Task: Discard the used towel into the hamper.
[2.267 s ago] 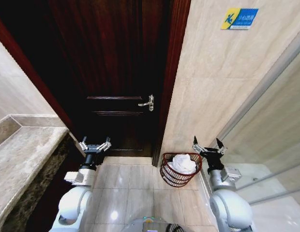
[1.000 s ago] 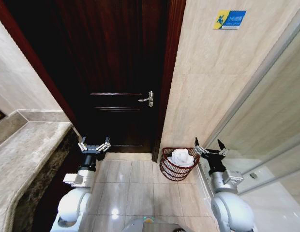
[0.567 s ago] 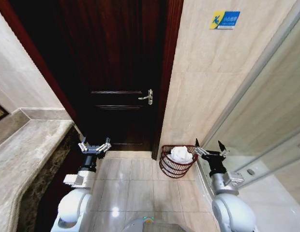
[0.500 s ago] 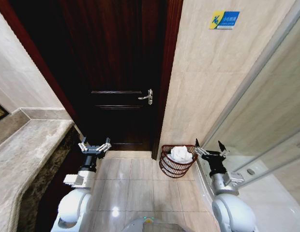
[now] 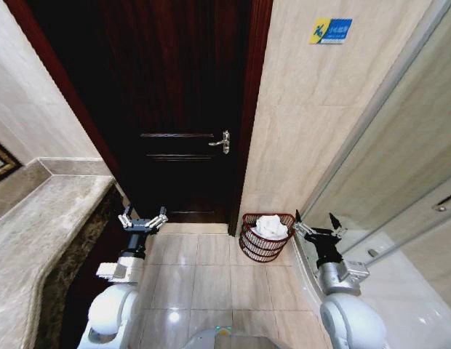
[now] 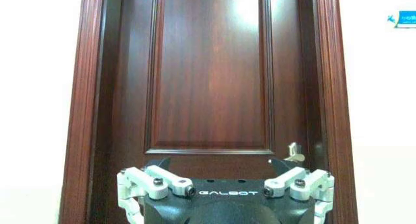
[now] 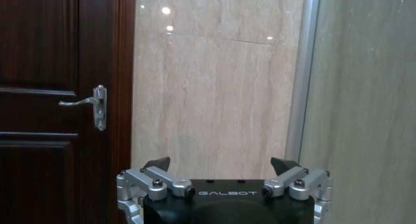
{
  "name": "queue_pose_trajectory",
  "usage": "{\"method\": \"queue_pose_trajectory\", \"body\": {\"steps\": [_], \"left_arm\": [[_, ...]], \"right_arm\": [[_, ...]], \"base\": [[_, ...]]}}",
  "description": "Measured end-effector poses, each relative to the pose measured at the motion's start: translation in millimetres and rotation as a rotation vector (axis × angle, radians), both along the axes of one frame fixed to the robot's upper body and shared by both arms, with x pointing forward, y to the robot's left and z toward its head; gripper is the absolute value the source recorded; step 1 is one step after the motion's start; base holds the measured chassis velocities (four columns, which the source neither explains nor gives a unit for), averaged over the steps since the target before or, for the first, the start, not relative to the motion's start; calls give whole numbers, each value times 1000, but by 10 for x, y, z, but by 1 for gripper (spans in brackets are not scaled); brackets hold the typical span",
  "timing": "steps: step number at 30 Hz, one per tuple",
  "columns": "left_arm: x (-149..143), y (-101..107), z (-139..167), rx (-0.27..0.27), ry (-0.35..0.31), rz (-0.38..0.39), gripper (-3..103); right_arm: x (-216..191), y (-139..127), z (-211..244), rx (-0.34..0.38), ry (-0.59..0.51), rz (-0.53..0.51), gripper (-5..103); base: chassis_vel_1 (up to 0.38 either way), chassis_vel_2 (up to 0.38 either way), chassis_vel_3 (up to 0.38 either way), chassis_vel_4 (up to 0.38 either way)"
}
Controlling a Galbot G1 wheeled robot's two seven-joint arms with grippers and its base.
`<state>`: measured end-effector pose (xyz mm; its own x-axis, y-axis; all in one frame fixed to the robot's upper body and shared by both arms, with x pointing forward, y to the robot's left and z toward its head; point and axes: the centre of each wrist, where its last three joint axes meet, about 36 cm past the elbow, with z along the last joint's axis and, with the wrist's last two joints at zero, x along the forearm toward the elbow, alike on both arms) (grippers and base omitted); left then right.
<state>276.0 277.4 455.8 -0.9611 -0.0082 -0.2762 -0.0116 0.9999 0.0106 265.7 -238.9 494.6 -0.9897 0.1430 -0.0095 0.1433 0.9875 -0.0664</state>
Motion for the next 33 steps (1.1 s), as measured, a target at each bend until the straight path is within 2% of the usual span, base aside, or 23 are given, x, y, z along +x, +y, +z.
{"method": "queue_pose_trajectory", "body": {"steps": [33], "left_arm": [[-1,-29,-1,1,-27,-2,100]], "right_arm": [[-41,-49,-9,-3,3,-5,100]], "base": [[78,-55,-49,72]]}}
